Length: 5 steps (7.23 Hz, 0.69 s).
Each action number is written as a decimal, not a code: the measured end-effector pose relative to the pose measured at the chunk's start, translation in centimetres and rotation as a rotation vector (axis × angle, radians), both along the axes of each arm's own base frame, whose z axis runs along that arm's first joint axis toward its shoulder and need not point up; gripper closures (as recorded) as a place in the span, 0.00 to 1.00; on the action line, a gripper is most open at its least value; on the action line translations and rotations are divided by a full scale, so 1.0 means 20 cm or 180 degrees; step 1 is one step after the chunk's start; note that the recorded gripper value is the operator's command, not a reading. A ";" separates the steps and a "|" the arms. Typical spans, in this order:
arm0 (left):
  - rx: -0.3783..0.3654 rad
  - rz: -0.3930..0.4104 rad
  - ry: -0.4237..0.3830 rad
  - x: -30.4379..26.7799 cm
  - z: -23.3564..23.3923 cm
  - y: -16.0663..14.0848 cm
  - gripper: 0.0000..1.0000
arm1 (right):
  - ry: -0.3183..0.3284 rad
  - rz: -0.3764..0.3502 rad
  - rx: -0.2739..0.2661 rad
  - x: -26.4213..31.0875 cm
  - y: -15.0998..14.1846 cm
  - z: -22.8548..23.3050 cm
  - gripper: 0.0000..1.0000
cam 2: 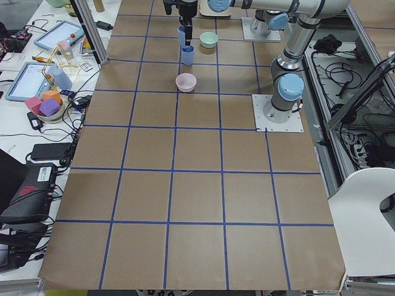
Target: Stack blue cups with both arms
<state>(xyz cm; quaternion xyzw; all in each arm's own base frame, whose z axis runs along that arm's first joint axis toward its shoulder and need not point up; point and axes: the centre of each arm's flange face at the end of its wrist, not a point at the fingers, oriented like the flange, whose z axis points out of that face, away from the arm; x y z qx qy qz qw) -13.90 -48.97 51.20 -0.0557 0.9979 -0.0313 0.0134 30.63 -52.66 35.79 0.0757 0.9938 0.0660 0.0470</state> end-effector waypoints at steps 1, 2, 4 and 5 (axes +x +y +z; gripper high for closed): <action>-0.0010 0.0001 0.0000 0.00 0.00 -0.01 0.00 | 0.0002 0.0019 0.0002 0.02 0.00 -0.03 1.00; -0.0021 0.0000 0.0002 0.00 0.00 -0.01 0.00 | 0.0007 0.0029 0.0021 0.03 0.01 -0.06 0.86; -0.0024 -0.0060 0.0063 -0.01 -0.02 -0.03 0.00 | 0.0014 0.0042 0.0037 0.04 0.02 -0.10 0.14; -0.0007 -0.0152 0.0155 -0.02 -0.03 -0.02 0.00 | 0.0006 0.0044 -0.0001 0.04 0.01 -0.10 0.00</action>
